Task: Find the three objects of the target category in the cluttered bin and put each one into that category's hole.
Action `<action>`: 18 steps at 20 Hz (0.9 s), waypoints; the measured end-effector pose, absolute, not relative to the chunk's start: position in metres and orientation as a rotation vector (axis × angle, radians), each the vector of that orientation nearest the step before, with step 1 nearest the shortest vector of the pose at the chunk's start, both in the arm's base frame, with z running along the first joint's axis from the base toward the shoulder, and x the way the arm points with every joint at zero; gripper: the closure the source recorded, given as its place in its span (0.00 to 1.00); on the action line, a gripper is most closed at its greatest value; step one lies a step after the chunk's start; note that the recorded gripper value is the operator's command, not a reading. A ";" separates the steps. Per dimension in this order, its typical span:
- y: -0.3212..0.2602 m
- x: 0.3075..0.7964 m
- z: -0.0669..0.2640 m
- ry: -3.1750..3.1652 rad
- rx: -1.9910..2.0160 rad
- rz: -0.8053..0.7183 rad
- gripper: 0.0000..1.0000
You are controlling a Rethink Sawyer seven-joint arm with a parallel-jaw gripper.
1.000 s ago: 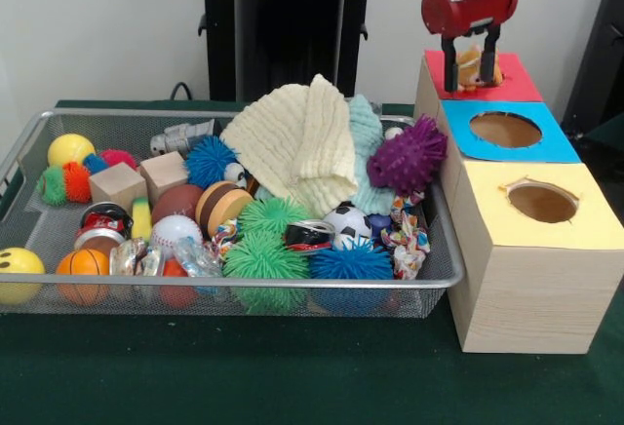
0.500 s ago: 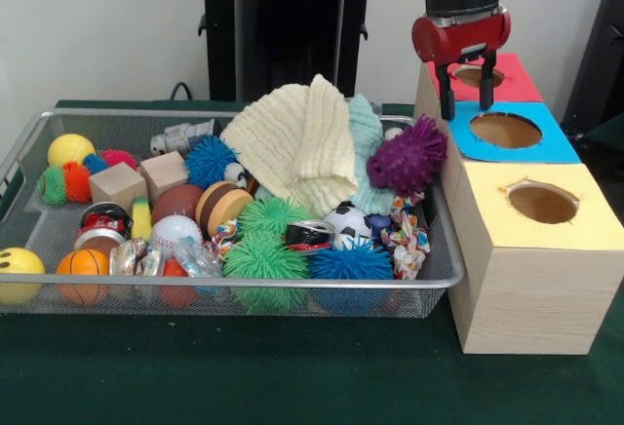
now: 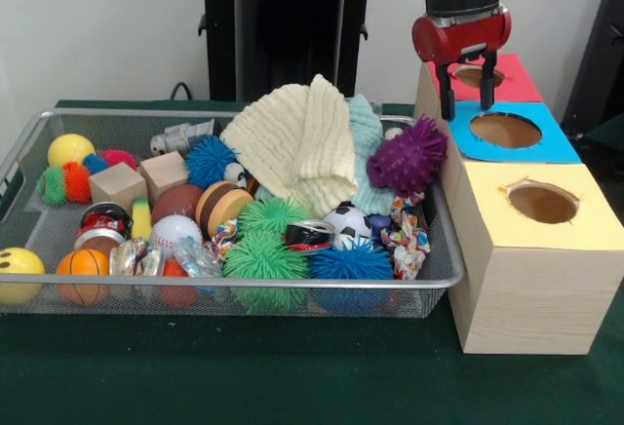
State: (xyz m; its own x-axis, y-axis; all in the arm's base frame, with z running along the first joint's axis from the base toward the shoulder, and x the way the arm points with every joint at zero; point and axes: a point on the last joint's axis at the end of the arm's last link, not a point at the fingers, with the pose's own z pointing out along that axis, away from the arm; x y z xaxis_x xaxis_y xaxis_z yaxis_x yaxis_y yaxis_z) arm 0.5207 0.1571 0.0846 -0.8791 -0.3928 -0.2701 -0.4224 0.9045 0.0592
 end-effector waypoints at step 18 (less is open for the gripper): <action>0.152 0.497 0.123 3.029 -0.664 0.209 0.00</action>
